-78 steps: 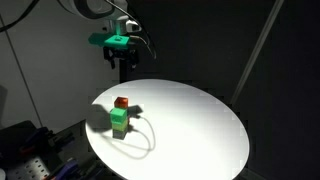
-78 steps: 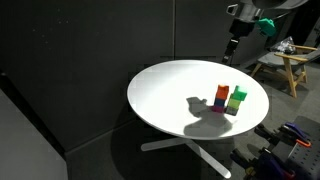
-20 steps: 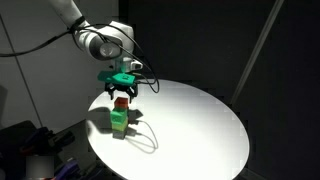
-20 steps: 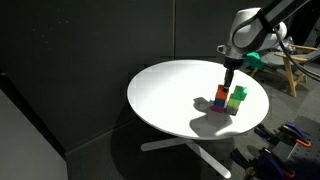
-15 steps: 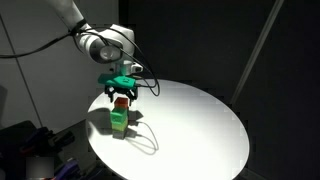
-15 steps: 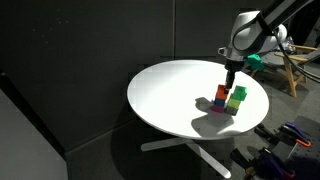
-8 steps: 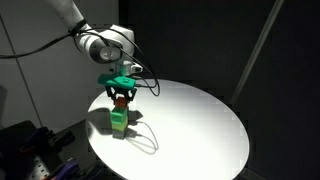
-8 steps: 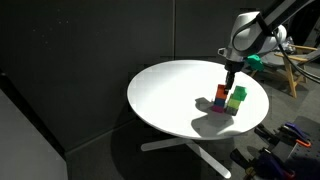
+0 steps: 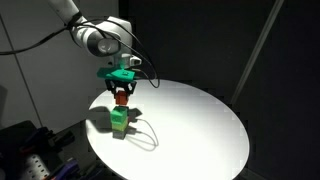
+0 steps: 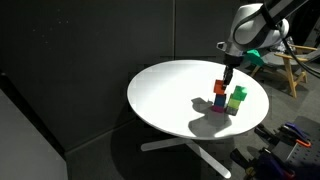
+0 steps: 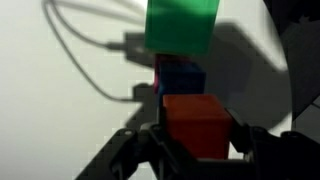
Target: Put the orange block on top of the green block
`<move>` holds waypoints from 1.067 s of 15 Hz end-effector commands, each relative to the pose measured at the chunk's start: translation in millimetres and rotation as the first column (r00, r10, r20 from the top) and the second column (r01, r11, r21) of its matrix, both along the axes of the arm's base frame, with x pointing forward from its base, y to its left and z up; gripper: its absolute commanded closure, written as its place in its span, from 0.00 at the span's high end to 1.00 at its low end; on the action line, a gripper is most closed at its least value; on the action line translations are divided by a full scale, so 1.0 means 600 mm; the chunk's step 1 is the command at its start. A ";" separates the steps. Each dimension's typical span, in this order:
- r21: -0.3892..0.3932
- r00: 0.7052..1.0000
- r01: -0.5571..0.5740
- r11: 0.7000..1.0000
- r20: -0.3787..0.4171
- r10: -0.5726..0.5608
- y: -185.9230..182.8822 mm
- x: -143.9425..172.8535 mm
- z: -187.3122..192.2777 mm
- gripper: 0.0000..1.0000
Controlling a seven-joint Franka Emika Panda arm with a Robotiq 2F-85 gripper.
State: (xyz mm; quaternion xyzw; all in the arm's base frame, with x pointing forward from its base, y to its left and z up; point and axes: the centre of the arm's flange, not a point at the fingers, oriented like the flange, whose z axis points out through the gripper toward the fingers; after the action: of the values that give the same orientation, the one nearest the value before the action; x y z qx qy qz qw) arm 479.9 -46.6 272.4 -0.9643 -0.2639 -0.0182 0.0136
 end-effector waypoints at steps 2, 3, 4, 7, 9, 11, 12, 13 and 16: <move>-0.005 1.000 0.013 1.000 0.008 -0.013 -0.006 -0.010 0.049 0.34; -0.003 1.000 0.014 1.000 0.003 -0.014 -0.008 -0.012 0.056 0.34; -0.001 1.000 0.015 1.000 0.001 -0.015 -0.010 -0.014 0.063 0.34; 0.004 1.000 0.017 1.000 -0.001 -0.017 -0.016 -0.022 0.082 0.34; 0.001 1.000 0.020 1.000 0.001 -0.020 -0.020 -0.028 0.095 0.34; -0.003 1.000 0.024 1.000 0.001 -0.024 -0.025 -0.033 0.105 0.34; -0.005 1.000 0.026 1.000 0.003 -0.026 -0.027 -0.036 0.110 0.34; -0.008 1.000 0.028 1.000 0.004 -0.028 -0.030 -0.039 0.115 0.34; -0.018 1.000 0.026 0.999 0.005 -0.026 -0.038 -0.049 0.125 0.34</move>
State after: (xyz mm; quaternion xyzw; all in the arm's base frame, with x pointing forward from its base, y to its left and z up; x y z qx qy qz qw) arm 464.4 -65.1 333.4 -0.9671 -0.2533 -0.0199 0.0119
